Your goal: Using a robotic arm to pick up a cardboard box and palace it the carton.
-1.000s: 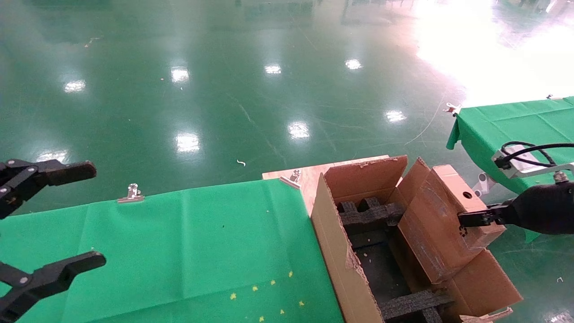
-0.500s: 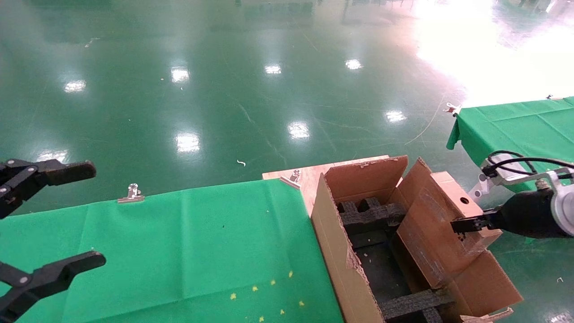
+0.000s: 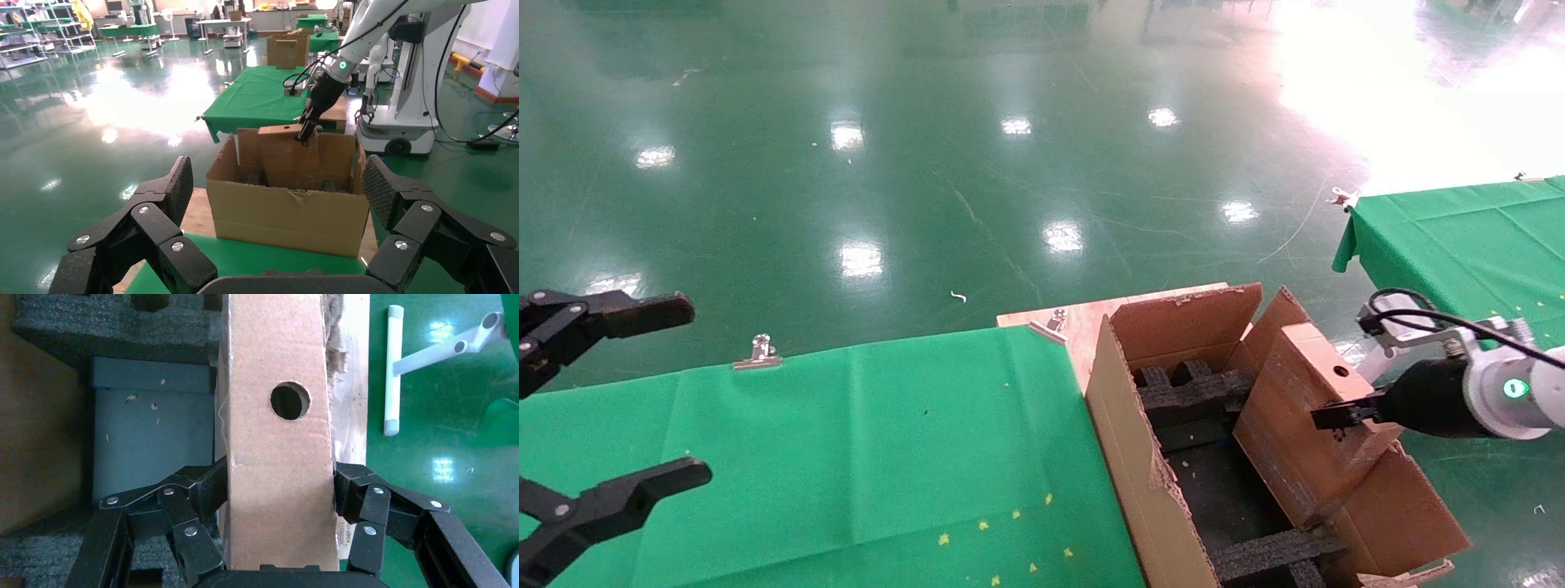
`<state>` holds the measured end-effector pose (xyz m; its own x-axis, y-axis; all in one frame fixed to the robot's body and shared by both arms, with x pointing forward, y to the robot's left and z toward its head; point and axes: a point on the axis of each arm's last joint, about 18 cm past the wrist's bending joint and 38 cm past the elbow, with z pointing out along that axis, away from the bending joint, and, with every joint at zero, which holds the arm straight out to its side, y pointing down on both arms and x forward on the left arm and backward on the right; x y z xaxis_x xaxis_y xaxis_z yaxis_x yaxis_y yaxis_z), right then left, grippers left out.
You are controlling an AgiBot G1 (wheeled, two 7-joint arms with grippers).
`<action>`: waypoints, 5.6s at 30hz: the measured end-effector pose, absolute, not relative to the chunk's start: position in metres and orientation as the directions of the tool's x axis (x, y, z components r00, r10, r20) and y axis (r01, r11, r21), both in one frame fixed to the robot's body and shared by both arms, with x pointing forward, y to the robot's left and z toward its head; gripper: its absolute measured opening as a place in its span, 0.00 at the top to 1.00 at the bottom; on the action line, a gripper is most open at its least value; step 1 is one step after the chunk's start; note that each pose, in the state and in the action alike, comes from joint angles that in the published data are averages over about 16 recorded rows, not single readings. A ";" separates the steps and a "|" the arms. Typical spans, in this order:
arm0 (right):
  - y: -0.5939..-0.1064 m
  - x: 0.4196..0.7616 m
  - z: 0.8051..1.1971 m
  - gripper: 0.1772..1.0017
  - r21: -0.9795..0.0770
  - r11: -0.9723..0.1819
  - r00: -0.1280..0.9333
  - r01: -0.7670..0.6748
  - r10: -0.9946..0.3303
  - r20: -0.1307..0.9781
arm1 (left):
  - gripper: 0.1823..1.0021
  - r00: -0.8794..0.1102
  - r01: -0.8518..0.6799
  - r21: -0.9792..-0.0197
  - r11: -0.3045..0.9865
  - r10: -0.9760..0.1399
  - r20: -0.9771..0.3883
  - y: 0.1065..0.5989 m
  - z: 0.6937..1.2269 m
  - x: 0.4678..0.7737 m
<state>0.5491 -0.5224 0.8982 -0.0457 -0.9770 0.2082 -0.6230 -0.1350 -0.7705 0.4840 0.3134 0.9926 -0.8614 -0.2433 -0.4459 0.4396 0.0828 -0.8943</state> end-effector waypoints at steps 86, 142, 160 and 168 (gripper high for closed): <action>-0.500 0.591 0.793 0.51 -0.704 -0.108 -0.056 -0.702 -0.977 0.205 | 0.00 -0.861 0.439 -0.894 0.083 -0.244 -0.446 0.314 0.993 0.484; -0.353 0.569 1.019 0.00 -0.921 -0.273 0.565 -0.277 -0.822 0.074 | 0.00 -0.861 0.439 -0.895 0.083 -0.244 -0.445 0.314 0.993 0.484; -0.313 0.544 1.002 0.00 -0.933 -0.352 0.812 -0.078 -0.565 0.146 | 0.00 -0.861 0.439 -0.895 0.083 -0.244 -0.445 0.314 0.993 0.484; -0.302 0.529 0.998 0.00 -0.941 -0.334 0.876 0.051 -0.437 0.203 | 0.00 -0.861 0.439 -0.895 0.083 -0.244 -0.445 0.314 0.993 0.484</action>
<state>0.5285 -0.3021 0.9981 0.8763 -0.4370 0.2030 0.0514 -0.3341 -0.9411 0.4841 0.3137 0.9926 -0.8613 -0.2443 -0.4455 0.4393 0.0826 -0.8946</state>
